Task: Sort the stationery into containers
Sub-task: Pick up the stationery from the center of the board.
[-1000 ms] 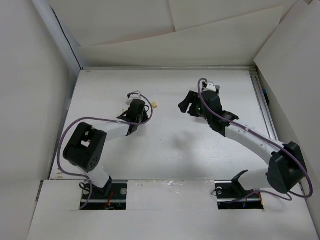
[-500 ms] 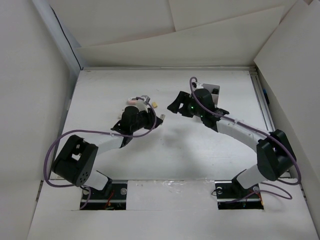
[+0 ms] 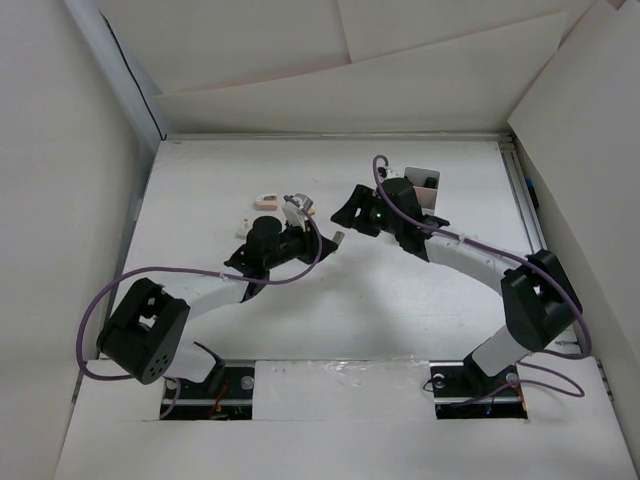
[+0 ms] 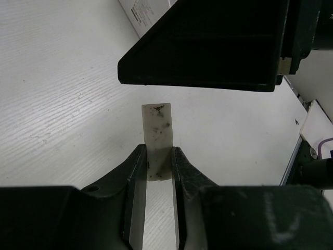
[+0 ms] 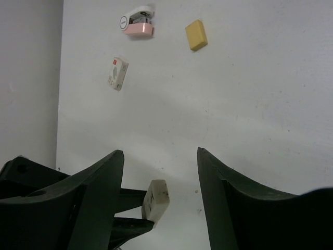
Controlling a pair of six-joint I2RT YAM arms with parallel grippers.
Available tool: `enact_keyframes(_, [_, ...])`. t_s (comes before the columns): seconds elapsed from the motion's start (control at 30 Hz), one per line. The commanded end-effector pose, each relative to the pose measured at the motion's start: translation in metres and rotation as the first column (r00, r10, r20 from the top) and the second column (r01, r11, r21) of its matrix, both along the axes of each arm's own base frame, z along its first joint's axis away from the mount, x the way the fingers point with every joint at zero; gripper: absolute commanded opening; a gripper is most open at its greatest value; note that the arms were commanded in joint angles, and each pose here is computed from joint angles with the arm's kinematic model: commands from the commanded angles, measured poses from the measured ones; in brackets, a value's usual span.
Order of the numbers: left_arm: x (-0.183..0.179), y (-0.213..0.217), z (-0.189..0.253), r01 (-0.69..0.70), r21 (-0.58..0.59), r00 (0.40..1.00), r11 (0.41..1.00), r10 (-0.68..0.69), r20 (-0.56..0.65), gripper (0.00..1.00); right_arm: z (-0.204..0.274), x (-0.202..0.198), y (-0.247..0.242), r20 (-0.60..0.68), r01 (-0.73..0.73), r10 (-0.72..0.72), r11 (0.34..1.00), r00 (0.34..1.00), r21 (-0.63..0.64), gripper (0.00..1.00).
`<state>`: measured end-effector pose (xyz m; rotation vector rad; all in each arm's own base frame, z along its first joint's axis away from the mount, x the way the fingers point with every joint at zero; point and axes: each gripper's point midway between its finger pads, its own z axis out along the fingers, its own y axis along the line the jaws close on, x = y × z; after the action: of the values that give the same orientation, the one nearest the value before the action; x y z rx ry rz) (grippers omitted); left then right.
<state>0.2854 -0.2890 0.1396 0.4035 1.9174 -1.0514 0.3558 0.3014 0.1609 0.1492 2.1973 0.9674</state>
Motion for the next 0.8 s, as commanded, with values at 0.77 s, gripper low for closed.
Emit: enact_keyframes(0.77, [0.011,0.009,0.031,-0.081,-0.061,0.991,0.995,0.086,0.1,0.01,0.001,-0.017,0.022,0.005,-0.057,0.056,0.998,0.998,0.04,0.45])
